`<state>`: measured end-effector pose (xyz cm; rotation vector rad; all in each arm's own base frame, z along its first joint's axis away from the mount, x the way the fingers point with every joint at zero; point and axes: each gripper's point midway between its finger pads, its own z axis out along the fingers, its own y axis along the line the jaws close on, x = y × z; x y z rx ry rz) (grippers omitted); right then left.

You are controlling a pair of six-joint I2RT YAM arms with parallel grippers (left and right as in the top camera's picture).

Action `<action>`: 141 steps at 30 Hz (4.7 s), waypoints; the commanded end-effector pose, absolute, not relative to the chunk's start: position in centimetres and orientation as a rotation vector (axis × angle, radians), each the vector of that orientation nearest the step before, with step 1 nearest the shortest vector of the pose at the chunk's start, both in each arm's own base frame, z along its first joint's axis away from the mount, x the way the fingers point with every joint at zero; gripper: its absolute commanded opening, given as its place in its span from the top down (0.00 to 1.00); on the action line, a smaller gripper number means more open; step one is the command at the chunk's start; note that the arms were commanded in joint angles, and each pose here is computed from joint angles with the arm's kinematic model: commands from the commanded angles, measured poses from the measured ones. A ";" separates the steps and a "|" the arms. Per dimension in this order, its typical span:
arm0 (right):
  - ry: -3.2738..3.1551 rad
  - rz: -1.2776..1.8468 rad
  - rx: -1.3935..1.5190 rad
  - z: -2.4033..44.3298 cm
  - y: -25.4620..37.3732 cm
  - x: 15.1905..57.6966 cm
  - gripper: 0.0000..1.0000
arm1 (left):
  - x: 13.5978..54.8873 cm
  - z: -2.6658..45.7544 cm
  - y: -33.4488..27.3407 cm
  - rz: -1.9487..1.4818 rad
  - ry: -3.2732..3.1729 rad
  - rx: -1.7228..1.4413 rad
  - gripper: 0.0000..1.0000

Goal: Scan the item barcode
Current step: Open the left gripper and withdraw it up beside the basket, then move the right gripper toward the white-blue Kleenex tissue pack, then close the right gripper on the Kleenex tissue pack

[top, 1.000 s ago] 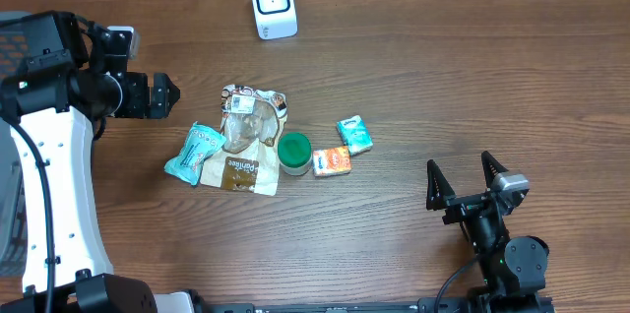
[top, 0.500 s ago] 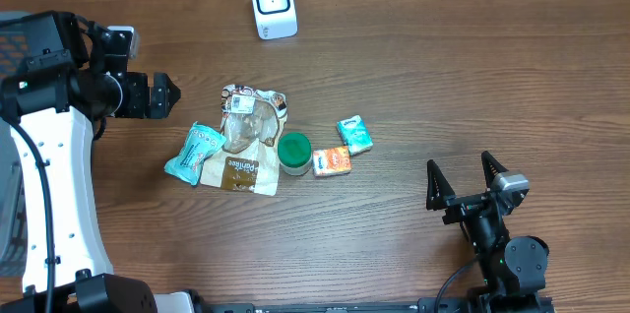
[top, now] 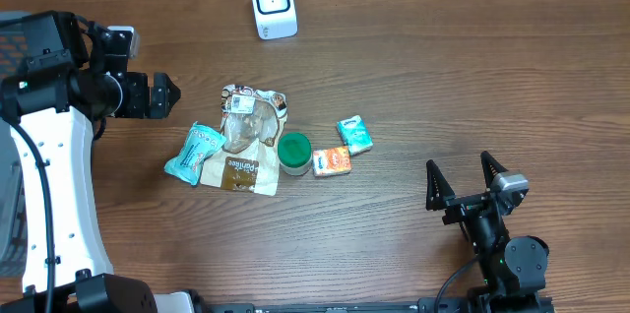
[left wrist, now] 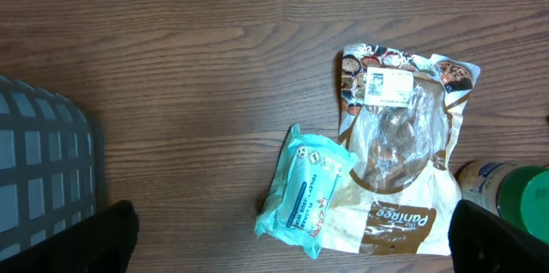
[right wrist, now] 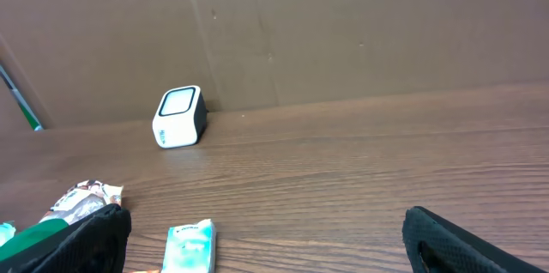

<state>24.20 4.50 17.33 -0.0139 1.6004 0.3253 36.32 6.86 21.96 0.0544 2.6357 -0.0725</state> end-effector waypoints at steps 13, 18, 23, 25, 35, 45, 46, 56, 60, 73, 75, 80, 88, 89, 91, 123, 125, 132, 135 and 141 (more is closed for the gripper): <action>1.571 0.483 -0.087 21.4 6.8 22.8 0.00 | 36.8 23.2 6.7 -0.073 2.596 0.083 0.00; 1.694 0.517 -0.106 24.0 7.6 23.1 0.00 | 36.8 23.2 6.7 -0.073 2.596 0.083 0.01; 1.874 0.547 -0.186 26.1 8.9 24.5 0.00 | 36.8 23.2 6.7 -0.073 2.596 0.083 0.00; 1.962 0.565 -0.218 26.6 9.5 25.2 0.00 | 36.8 23.2 6.7 -0.073 2.596 0.083 0.00; 2.368 0.722 -0.220 26.2 11.8 30.2 0.00 | 36.8 23.2 6.7 -0.073 2.596 0.083 0.00; 2.539 0.773 -0.179 20.0 12.5 33.6 0.05 | 36.8 23.2 6.7 -0.073 2.596 0.083 0.00; 2.564 0.776 -0.171 19.0 12.5 34.0 0.08 | 36.8 23.2 6.7 -0.073 2.596 0.083 0.01; 2.664 0.810 -0.047 14.5 12.8 36.2 0.27 | 36.8 23.2 6.7 -0.073 2.596 0.083 0.00; 2.680 0.814 -0.030 13.4 12.9 36.7 0.30 | 36.8 23.2 6.7 -0.073 2.596 0.083 0.00; 2.752 0.854 0.020 9.1 14.1 37.7 0.41 | 36.8 23.2 6.7 -0.073 2.596 0.083 0.00; 2.760 0.858 0.022 8.6 14.4 37.8 0.41 | 36.8 23.2 6.7 -0.073 2.596 0.083 0.01; 2.773 0.885 0.119 7.1 15.4 38.3 0.47 | 36.8 23.2 6.7 -0.073 2.596 0.083 0.00; 2.868 0.816 0.232 4.0 17.2 37.6 0.50 | 36.8 23.2 6.7 -0.073 2.596 0.083 0.00; 2.872 0.820 0.251 3.9 17.4 37.5 0.50 | 36.8 23.2 6.7 -0.073 2.596 0.083 0.00; 2.886 0.820 0.300 3.4 17.7 37.4 0.50 | 36.8 23.2 6.7 -0.073 2.596 0.083 0.00; 3.078 0.762 0.169 0.7 18.4 32.9 0.55 | 36.8 23.2 6.7 -0.073 2.596 0.083 0.00; 3.073 0.713 0.220 0.5 18.1 33.3 0.67 | 36.8 23.2 6.7 -0.073 2.596 0.083 0.00; 3.050 0.712 0.256 0.4 18.2 34.0 0.96 | 36.8 23.2 6.7 -0.073 2.596 0.083 0.00; 3.045 0.769 0.241 0.8 18.7 33.9 0.96 | 36.8 23.2 6.7 -0.073 2.596 0.083 0.00; 2.851 1.224 0.010 7.2 20.3 34.3 0.96 | 36.8 23.2 6.7 -0.073 2.596 0.083 0.01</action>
